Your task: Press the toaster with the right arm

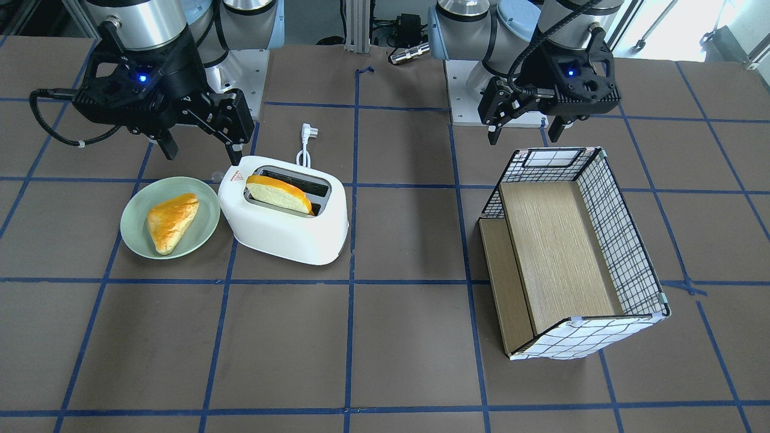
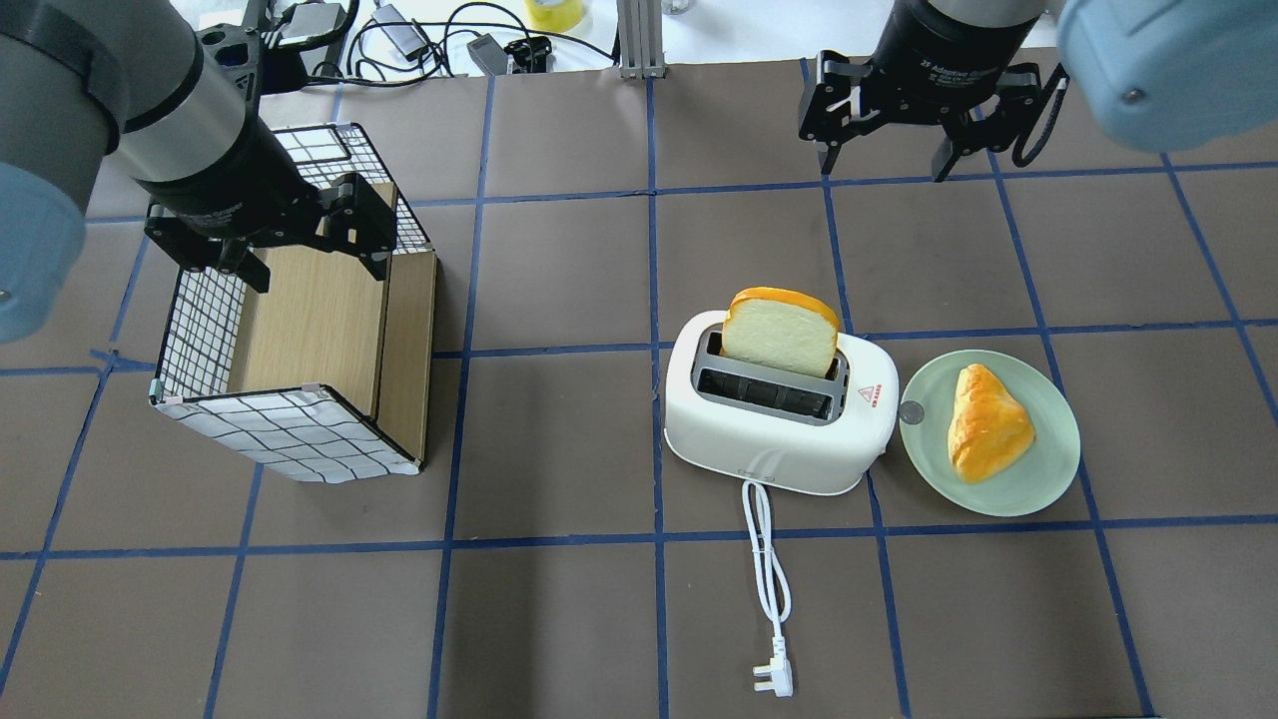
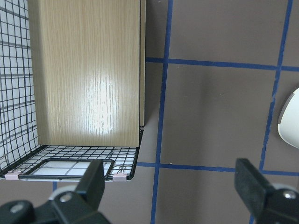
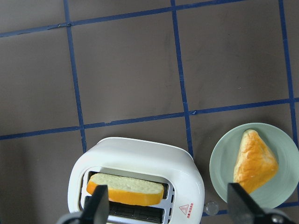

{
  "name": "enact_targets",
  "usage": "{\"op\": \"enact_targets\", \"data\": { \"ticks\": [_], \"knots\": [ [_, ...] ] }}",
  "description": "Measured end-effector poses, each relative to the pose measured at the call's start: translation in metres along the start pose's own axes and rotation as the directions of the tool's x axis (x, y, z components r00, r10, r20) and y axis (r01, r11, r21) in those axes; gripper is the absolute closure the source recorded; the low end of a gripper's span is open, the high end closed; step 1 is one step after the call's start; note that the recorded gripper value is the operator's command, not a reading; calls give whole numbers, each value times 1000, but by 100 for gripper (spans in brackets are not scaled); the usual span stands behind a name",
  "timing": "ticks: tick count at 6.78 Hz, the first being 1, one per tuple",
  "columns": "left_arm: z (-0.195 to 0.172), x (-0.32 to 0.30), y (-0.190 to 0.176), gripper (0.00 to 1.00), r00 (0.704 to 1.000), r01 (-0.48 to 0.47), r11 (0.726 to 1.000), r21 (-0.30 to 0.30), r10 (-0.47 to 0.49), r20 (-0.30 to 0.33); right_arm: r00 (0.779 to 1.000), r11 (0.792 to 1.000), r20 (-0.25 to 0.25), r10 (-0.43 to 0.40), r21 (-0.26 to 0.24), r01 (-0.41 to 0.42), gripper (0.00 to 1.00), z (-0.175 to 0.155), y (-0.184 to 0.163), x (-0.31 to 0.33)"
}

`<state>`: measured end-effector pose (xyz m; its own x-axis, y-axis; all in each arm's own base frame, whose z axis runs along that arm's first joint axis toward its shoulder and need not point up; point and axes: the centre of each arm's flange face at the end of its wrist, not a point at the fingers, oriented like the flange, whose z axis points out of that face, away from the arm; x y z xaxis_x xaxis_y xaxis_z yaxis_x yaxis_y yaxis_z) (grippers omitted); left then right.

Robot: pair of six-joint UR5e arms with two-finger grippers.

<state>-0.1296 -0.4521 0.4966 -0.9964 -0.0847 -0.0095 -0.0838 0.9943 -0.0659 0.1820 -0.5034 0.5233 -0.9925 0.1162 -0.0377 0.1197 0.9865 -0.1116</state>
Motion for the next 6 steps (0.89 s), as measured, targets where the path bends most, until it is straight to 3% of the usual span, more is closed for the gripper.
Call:
{"op": "enact_targets", "data": {
  "ticks": [4,5,6],
  "knots": [
    [0,0,0,0,1000,0,1000,0,0,0,1000,1000,-2,-1,-5,1,11,1,0,0],
    [0,0,0,0,1000,0,1000,0,0,0,1000,1000,-3,-1,-7,1,17,1,0,0],
    [0,0,0,0,1000,0,1000,0,0,0,1000,1000,-3,0,-8,0,32,2,0,1]
  ]
}}
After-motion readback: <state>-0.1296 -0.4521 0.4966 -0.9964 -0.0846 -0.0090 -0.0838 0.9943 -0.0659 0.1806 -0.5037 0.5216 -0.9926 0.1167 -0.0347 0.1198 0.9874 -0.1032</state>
